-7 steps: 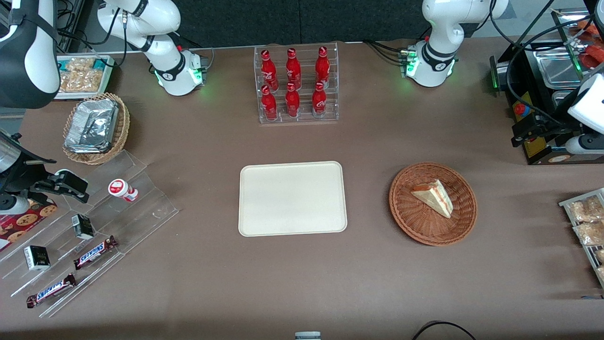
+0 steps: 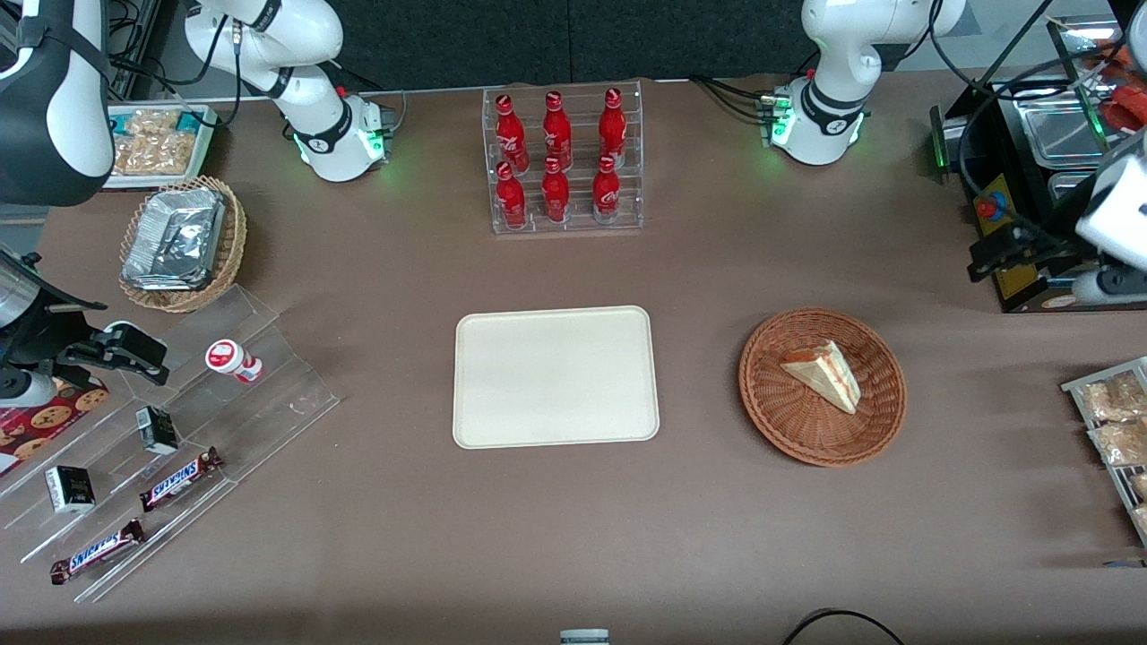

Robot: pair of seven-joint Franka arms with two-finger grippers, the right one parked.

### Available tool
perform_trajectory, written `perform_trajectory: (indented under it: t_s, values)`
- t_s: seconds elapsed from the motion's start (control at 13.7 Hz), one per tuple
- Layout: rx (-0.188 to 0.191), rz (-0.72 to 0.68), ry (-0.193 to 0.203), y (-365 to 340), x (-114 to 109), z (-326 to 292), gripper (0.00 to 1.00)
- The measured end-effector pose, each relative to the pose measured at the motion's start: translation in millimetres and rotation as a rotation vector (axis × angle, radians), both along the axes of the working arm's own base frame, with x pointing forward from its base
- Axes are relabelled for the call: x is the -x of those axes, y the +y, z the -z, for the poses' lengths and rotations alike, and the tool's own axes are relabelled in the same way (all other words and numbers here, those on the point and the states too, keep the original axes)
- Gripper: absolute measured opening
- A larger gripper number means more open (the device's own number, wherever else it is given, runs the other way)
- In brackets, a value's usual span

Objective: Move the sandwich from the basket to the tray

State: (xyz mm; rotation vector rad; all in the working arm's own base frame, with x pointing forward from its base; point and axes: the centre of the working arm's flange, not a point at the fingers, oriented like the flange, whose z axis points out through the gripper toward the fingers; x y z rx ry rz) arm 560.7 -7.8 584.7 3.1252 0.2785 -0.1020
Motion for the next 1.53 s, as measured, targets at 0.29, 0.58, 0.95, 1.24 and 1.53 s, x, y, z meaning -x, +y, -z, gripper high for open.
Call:
perform_trajectory:
  t_s: [0.29,0.58,0.95,1.24,1.53]
  values:
    - [-0.023,-0.367,0.059,-13,-41,89,1.00]
    - [-0.048,-0.620,0.046,-53,-65,188,1.00]
    - [-0.043,-0.722,0.013,-76,-67,271,1.00]
    - [-0.041,-0.736,0.002,-73,-42,319,1.00]
    - [-0.060,-0.739,0.035,-70,-24,344,1.00]
